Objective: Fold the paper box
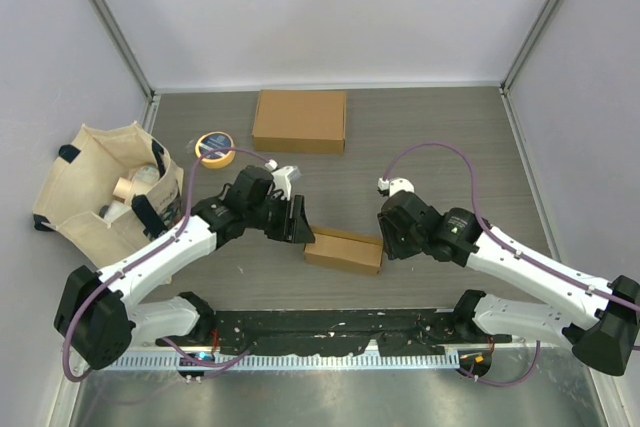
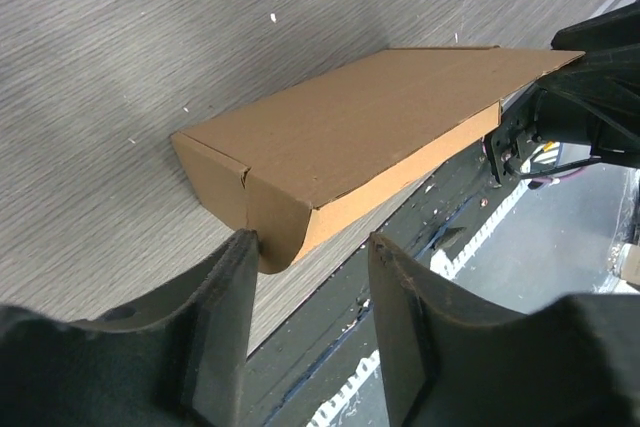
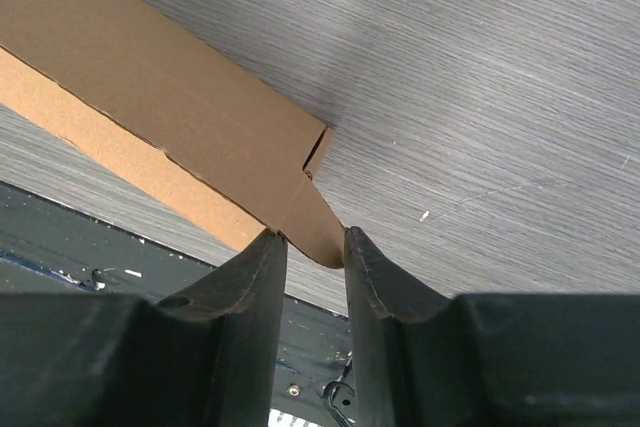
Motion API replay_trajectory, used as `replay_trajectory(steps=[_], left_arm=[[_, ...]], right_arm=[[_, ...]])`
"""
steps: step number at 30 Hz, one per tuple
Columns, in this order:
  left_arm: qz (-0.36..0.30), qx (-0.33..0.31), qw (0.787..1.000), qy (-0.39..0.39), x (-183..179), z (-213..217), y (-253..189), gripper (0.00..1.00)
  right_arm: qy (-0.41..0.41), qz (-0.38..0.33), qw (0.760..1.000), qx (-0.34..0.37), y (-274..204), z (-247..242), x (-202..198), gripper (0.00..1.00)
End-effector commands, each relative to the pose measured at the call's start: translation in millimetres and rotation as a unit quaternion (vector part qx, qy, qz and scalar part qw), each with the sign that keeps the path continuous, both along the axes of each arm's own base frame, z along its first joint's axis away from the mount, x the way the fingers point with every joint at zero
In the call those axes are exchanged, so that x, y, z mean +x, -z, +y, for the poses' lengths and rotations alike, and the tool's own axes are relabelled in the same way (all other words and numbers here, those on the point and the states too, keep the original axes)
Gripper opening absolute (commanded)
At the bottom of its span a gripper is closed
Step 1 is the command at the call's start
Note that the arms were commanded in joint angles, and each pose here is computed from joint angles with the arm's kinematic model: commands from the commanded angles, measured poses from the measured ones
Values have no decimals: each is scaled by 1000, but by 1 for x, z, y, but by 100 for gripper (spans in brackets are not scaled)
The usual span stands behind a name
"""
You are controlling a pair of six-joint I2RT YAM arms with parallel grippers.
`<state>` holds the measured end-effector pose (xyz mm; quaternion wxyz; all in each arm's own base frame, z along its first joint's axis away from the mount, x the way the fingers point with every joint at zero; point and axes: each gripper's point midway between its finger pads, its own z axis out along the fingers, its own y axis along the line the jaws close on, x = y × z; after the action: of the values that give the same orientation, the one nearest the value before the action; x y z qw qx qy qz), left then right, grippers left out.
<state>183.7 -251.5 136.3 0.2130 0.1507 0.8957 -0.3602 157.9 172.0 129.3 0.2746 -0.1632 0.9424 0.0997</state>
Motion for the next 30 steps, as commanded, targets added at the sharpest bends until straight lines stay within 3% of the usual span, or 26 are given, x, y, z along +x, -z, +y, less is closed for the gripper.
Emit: replay_trajectory(steps=[1,4,10,23,30], left_arm=[[1,-20,999,28,-2,-12,-14,47],[5,-19,999,32,-6,-15,-12,35],[16,-39,999,31,-10,-23,-17,26],[12,10,1000,22,-14,-8,1,20],[11,43,999,19,-17,5,8,17]], right_arm=[[10,-17,1000,23,-3,10,9,33],[9,-12,999,32,-1,14,8,26],[7,5,997,82,-5,33,5,13],[51,23,992,110,-14,36,3,3],[98,42,991,83,7,30,5,1]])
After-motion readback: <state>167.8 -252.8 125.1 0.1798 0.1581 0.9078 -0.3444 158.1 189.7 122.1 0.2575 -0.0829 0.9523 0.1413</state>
